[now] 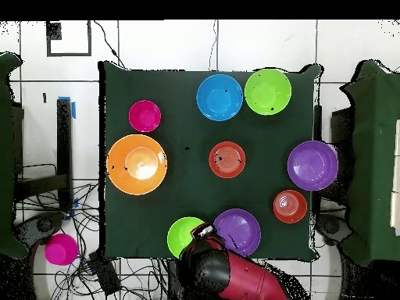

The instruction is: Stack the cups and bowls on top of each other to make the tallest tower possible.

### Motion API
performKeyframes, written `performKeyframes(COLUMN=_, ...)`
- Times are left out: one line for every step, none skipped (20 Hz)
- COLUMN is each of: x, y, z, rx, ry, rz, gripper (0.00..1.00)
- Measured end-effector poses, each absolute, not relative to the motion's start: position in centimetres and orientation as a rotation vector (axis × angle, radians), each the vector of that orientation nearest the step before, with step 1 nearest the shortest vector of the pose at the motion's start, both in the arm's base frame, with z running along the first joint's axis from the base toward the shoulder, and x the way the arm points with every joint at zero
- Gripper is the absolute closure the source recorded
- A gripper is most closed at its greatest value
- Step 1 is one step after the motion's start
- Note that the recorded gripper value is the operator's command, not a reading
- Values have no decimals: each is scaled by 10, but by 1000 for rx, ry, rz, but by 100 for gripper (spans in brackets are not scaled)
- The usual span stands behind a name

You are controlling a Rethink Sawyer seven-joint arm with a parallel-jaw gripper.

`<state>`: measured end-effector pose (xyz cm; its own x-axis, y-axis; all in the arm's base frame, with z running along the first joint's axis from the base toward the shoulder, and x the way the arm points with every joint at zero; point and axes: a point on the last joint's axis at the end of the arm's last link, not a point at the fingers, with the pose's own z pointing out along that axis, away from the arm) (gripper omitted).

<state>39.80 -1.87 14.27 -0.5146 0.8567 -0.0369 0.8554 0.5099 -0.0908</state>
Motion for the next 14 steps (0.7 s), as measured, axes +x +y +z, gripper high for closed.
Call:
performKeyframes(x=397, y=-17, z=139, rx=-1548, ry=-2721, rz=147, gripper=0)
performKeyframes(x=397, y=-15, z=137, rx=-1552, ry=-2723, rz=143, gripper=0)
performKeyframes(x=397, y=-13, z=133, rx=-1557, ry=-2727, rz=136, gripper=0)
performKeyframes(x=396, y=-9, z=128, rx=-1565, ry=-2731, rz=126, gripper=0)
performKeyframes(x=396, y=-6, z=125, rx=-1570, ry=-2734, rz=118, gripper=0)
performKeyframes(x=396, y=-4, z=124, rx=-1573, ry=-2736, rz=113, gripper=0)
performKeyframes(x=395, y=-2, z=122, rx=-1577, ry=-2737, rz=108, gripper=0)
performKeyframes(x=395, y=1, z=120, rx=-1581, ry=-2738, rz=103, gripper=0)
performKeyframes(x=394, y=5, z=117, rx=-1582, ry=-2741, rz=99, gripper=0)
performKeyframes(x=393, y=10, z=114, rx=-1583, ry=-2743, rz=93, gripper=0)
performKeyframes(x=391, y=15, z=111, rx=-1580, ry=-2746, rz=88, gripper=0)
performKeyframes(x=389, y=21, z=108, rx=-1572, ry=-2749, rz=87, gripper=0)
performKeyframes(x=389, y=24, z=106, rx=-1566, ry=-2752, rz=87, gripper=0)
performKeyframes(x=387, y=28, z=104, rx=-1554, ry=-2756, rz=89, gripper=0)
